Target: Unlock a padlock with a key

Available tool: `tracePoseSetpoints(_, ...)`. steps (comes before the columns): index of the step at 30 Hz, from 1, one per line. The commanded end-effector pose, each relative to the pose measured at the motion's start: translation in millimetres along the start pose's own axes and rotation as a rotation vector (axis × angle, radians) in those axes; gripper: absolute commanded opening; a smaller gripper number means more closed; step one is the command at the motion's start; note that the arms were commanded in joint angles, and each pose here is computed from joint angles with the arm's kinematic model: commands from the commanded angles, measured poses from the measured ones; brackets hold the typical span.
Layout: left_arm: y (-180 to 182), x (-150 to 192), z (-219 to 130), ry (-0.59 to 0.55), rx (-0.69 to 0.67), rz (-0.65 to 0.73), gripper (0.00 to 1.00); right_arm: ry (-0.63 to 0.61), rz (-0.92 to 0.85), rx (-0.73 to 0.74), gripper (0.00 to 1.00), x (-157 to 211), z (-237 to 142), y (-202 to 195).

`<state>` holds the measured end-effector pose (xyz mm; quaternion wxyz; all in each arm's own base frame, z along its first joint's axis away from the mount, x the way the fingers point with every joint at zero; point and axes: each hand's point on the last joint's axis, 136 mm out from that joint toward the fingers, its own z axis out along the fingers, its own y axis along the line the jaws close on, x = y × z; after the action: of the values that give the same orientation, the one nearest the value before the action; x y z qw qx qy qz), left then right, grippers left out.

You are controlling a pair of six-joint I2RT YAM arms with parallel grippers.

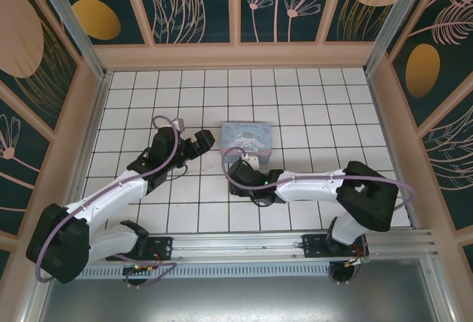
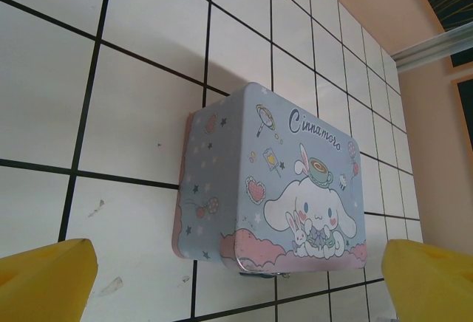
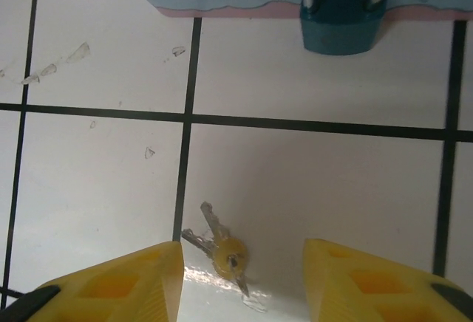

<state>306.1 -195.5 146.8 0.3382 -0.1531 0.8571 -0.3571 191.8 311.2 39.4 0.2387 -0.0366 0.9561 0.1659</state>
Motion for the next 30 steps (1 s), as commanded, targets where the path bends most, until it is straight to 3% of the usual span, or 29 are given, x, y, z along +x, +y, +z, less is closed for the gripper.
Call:
tracePoseSetpoints(1, -2, -4, -1, -0.021, 0.017, -0.014, 0.99, -0.012, 0.031, 0.063, 0.46, 0, 5, 2)
tracePoseSetpoints(17, -3, -6, -1, -0.025, 0.013, 0.001, 0.99, 0.035, -0.005, 0.16, 0.37, 19, 25, -12)
tracePoseSetpoints(20, -3, -6, -1, -0.025, 0.014, 0.001, 0.99, 0.049, -0.011, 0.159, 0.31, 22, 26, -14)
tracePoseSetpoints(30, -2, -6, 0, -0.024, 0.01, 0.0, 0.99, 0.085, -0.072, 0.134, 0.35, 37, 24, -5)
